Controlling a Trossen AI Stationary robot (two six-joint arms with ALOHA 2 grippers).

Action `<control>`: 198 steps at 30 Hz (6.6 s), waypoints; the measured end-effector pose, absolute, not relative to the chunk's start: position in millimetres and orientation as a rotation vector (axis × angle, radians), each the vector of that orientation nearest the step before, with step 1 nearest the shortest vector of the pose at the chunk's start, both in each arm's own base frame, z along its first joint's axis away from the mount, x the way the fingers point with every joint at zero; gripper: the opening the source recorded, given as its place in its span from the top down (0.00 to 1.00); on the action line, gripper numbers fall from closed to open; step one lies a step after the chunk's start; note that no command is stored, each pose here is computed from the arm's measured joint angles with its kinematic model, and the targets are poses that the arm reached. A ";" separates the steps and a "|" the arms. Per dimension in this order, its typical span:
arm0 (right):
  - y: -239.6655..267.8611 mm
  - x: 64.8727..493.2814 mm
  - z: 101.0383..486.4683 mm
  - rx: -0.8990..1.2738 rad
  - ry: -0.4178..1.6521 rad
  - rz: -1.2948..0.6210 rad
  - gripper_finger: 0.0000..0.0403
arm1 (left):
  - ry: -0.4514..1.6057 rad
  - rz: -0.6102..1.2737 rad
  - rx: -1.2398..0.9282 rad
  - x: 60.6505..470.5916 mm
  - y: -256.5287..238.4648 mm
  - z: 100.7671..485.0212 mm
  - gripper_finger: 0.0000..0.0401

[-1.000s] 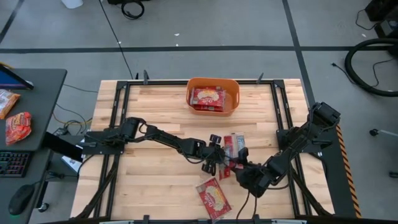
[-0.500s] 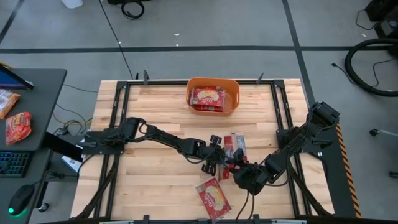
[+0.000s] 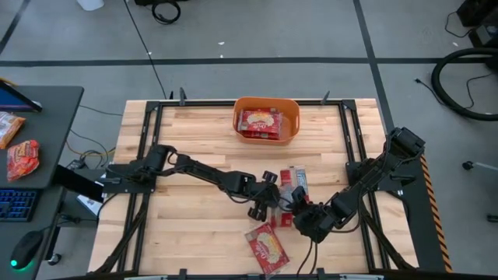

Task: Sort popcorn bags into baskets
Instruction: Put the red popcorn bag into the orange bin

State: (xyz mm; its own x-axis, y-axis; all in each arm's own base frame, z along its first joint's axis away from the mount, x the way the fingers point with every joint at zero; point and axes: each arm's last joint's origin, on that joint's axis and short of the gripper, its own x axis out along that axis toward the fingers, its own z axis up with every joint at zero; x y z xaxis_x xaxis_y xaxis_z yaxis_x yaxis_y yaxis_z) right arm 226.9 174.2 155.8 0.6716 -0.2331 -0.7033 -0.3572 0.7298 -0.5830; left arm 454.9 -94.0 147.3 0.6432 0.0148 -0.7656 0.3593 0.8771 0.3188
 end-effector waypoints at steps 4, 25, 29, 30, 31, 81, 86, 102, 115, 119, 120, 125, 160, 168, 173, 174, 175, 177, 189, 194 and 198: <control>174.8 226.7 154.8 -0.762 0.863 0.095 0.86 | 0.875 -0.160 0.526 447.4 -100.1 160.9 0.59; 142.1 254.0 193.2 -0.769 0.833 -0.412 0.96 | 0.711 0.131 0.491 343.2 -84.5 200.5 0.72; 120.8 272.4 208.8 -0.747 0.815 -0.555 0.96 | 0.684 0.174 0.473 325.9 -77.3 204.0 0.72; 115.4 277.0 213.0 -0.740 0.808 -0.589 0.96 | 0.661 0.189 0.458 323.3 -74.7 204.6 0.72; 109.2 281.5 216.8 -0.737 0.805 -0.622 0.96 | 0.638 0.195 0.448 318.9 -73.1 205.1 0.72; -75.4 389.0 260.7 -0.189 1.234 -0.645 0.57 | 0.135 0.366 0.181 208.1 2.8 187.8 0.72; -102.3 396.6 244.2 -0.125 1.129 -0.520 0.57 | 0.127 0.331 0.094 208.4 1.7 186.9 0.72; -192.4 379.4 214.3 -0.132 1.155 -0.391 0.60 | 0.160 0.287 0.099 208.4 0.6 183.6 0.72; -181.7 355.1 246.8 -0.009 1.165 -0.791 0.61 | 0.187 0.286 0.097 208.0 0.5 181.0 0.72; -152.9 356.2 274.1 -0.055 1.100 -0.648 0.61 | 0.213 0.284 0.102 207.5 0.5 178.5 0.72; -143.1 358.2 277.1 -0.060 1.093 -0.594 0.61 | 0.221 0.284 0.103 207.4 0.5 177.8 0.72; -77.2 373.4 280.5 -0.052 1.067 -0.254 0.61 | 0.296 0.232 0.118 205.8 -5.0 170.6 0.72; 197.0 344.6 132.7 -0.085 0.887 0.420 0.68 | 0.282 0.161 0.112 208.2 -22.0 176.3 0.72; 189.4 354.6 121.1 -0.087 0.997 0.351 0.71 | 0.279 0.161 0.113 208.4 -22.0 176.8 0.72; 153.0 354.4 126.2 -0.108 1.091 0.050 0.72 | 0.274 0.161 0.112 208.6 -22.0 177.3 0.72; 145.5 354.4 127.2 -0.123 1.100 -0.016 0.72 | 0.273 0.161 0.111 208.6 -22.0 177.4 0.72; 137.5 354.2 127.1 -0.138 1.112 -0.080 0.72 | 0.271 0.162 0.111 208.6 -22.0 177.5 0.72; 121.5 355.4 127.7 -0.160 1.125 -0.187 0.72 | 0.273 0.161 0.111 208.6 -22.0 177.4 0.72; 89.0 352.2 186.2 -0.261 0.973 -0.289 0.72 | 0.281 0.158 0.145 220.5 -23.5 163.0 0.72; 87.3 338.2 206.8 -0.084 1.006 -0.238 0.72 | 0.286 0.150 0.181 229.3 -25.5 150.3 0.72; 90.6 324.9 193.1 -0.049 1.069 -0.217 0.72 | 0.326 0.165 0.194 242.2 -31.2 143.7 0.70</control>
State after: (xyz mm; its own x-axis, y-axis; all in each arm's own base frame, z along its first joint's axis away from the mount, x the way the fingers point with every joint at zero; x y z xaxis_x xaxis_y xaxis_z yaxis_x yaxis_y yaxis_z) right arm 324.9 90.6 193.1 0.4616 -0.1999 -0.8643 0.1527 0.9777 -0.1445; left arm 242.2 -31.2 143.7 0.9343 0.1913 -0.3007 -0.1289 0.9680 0.2153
